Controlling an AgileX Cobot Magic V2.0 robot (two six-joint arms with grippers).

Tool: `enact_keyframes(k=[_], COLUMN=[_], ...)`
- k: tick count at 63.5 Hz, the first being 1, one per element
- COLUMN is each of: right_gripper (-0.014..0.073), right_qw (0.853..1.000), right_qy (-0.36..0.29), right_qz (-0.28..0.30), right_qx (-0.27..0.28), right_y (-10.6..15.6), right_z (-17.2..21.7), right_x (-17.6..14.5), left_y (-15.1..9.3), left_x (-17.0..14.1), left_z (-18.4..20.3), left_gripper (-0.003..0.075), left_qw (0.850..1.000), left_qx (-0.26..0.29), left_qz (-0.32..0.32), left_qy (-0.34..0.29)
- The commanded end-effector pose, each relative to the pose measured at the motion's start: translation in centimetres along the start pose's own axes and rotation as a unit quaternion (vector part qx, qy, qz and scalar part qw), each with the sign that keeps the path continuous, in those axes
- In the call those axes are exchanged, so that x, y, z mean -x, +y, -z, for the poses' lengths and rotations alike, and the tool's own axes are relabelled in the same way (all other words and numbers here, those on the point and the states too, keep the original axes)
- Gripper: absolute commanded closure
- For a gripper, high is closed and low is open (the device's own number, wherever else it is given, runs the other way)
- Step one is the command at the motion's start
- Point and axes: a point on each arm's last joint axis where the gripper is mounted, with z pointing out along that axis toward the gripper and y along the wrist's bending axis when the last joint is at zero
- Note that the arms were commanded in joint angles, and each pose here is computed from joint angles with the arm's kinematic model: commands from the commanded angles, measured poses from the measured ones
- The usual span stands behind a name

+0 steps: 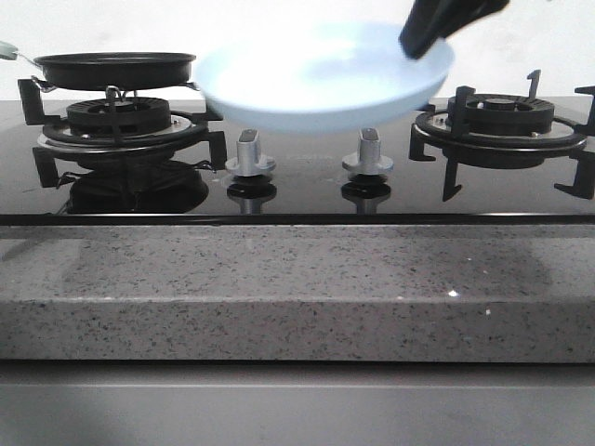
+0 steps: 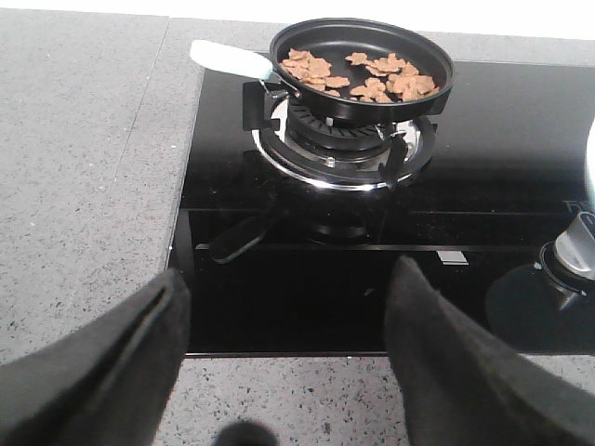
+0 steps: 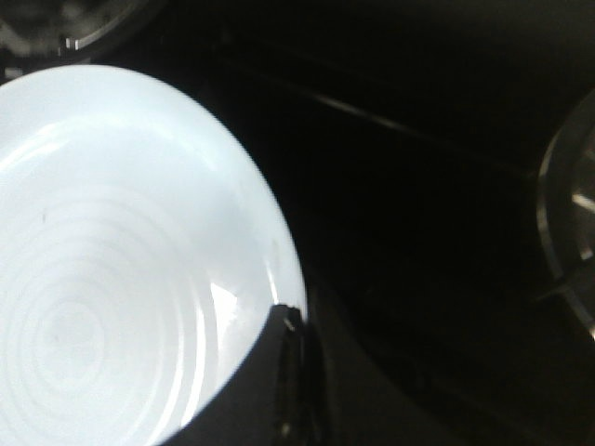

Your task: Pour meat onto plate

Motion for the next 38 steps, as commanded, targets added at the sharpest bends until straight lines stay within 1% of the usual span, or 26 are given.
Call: enact_keyframes(k=[1,13,29,36,38], right_gripper=[0.0653,0.0653,0.0653,0.0653,0.0653], right_qw=[0.998,0.997,0.998,0.998,0.998], right_qy=[-0.065,-0.074,-0.070,-0.070,-0.070], right_qz=[0.003,0.004,0.003,0.003,0.003], right_qx=[0.001,-0.003,-0.002,-0.002,-0.002], right_y=[0.99,1.12,1.10,1.10,1.10], right_z=[1.34,0.79,0.79,0.79,0.79], right_x=[0.70,0.32,0.23,0.23,0.23], left_y=[-0.12,-0.12,-0.11,-0.07,-0.04], left_x=[1.61,1.61,1.61,1.61,1.60], left_z=[0.36,0.36,0.30,-0.08,-0.35], left_gripper=[0.0262,0.0262,0.0259,0.0224,0.0189], left_qw=[0.999,0.999,0.999,0.999,0.999], left_qx=[-0.003,-0.003,-0.003,-0.002,-0.001], left_qz=[0.007,0.007,0.007,0.008,0.008], left_qy=[-0.048,-0.048,-0.047,-0.039,-0.034])
